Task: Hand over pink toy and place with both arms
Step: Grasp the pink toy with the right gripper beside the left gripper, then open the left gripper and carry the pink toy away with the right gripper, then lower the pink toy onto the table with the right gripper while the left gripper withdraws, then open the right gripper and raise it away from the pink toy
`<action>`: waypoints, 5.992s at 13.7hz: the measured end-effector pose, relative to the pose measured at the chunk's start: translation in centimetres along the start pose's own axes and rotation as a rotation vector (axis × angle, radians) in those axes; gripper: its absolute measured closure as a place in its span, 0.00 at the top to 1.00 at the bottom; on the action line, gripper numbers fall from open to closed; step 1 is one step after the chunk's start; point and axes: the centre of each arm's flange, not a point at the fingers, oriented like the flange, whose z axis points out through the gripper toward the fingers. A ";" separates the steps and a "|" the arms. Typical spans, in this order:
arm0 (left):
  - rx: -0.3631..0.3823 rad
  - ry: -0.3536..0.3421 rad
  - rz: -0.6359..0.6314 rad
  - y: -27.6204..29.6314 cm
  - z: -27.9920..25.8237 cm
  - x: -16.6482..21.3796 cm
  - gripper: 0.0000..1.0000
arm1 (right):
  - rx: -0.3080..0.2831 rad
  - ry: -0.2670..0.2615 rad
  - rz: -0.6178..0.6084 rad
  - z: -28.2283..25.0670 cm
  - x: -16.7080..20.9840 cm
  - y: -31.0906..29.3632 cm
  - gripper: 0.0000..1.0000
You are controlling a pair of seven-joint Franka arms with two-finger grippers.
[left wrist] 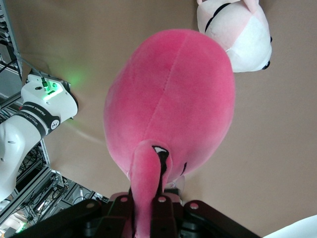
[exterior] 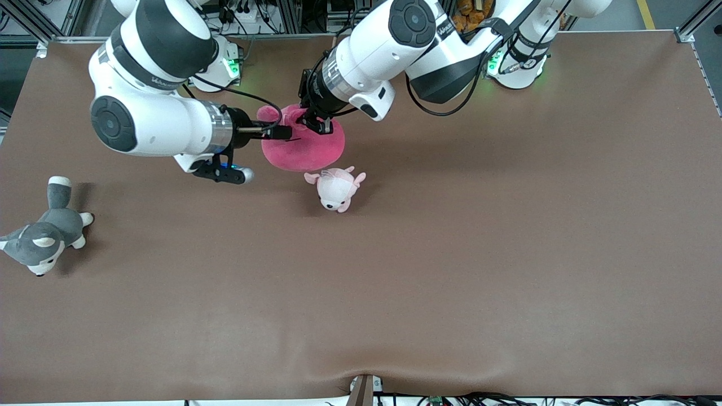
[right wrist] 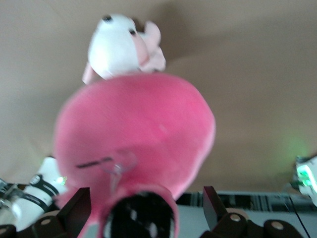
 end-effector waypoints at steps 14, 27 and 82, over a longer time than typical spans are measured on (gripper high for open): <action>-0.016 -0.013 -0.019 1.5 -1.2 0.3 0.11 | 0.020 -0.013 -0.011 0.0 -0.5 -0.6 0.20; -0.118 0.060 0.352 8.5 -17.3 6.1 1.00 | 0.065 0.076 0.043 -6.6 5.8 12.0 0.12; 0.337 0.715 1.783 12.7 -37.7 31.7 1.00 | -0.300 0.425 -0.146 -17.8 -2.4 22.8 1.00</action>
